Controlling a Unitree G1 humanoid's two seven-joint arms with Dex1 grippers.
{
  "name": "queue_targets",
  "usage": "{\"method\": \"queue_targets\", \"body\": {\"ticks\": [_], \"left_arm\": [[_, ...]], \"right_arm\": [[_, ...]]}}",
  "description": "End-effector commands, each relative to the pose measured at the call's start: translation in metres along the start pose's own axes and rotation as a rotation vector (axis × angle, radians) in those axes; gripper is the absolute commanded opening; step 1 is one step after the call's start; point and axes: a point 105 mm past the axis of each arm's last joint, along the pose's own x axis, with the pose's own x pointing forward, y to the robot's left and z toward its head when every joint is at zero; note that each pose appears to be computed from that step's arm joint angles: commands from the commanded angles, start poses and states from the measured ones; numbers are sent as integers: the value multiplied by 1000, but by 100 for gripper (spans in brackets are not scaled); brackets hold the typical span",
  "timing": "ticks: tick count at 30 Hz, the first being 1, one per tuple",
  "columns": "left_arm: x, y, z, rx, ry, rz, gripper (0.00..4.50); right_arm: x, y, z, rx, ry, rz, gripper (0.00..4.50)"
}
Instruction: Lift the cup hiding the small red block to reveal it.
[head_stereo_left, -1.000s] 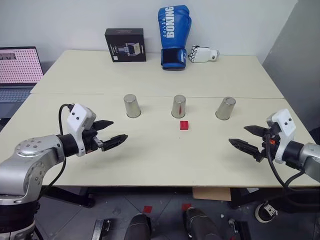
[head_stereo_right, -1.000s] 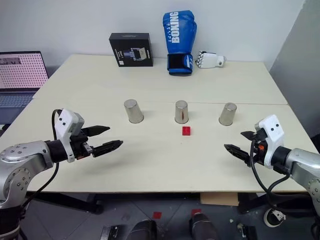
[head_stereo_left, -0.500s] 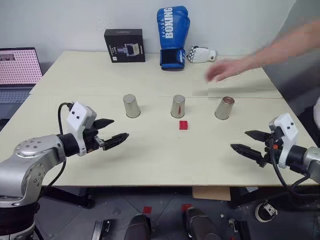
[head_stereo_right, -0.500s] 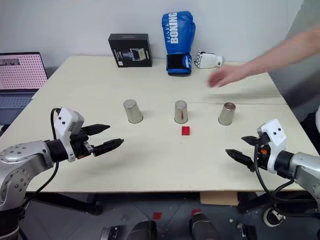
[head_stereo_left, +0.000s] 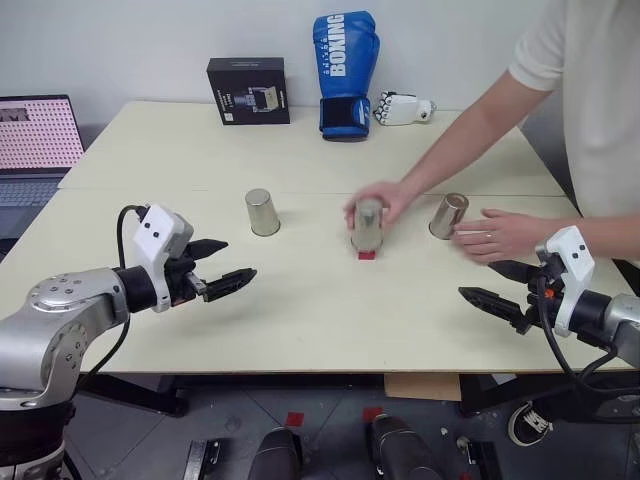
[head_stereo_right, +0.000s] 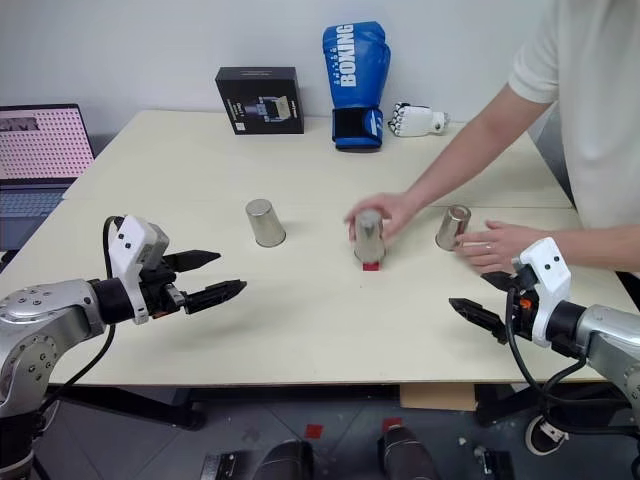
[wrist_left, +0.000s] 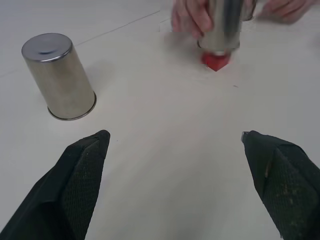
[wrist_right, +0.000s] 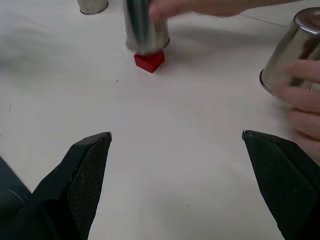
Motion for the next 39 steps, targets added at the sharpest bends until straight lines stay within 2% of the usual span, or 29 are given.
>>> {"method": "queue_targets", "body": {"ticks": [1,19,39], "left_arm": [[-6,4,13,51,-22,18,450],[-15,8,12,68,-11,49,450],[-17,5,14,69,-6,39,450]], "right_arm": [[0,1,13,-35,-46,9,444],[13,5,15,-42,-57,56,444],[12,7,11,-39,-50,53,444]]}}
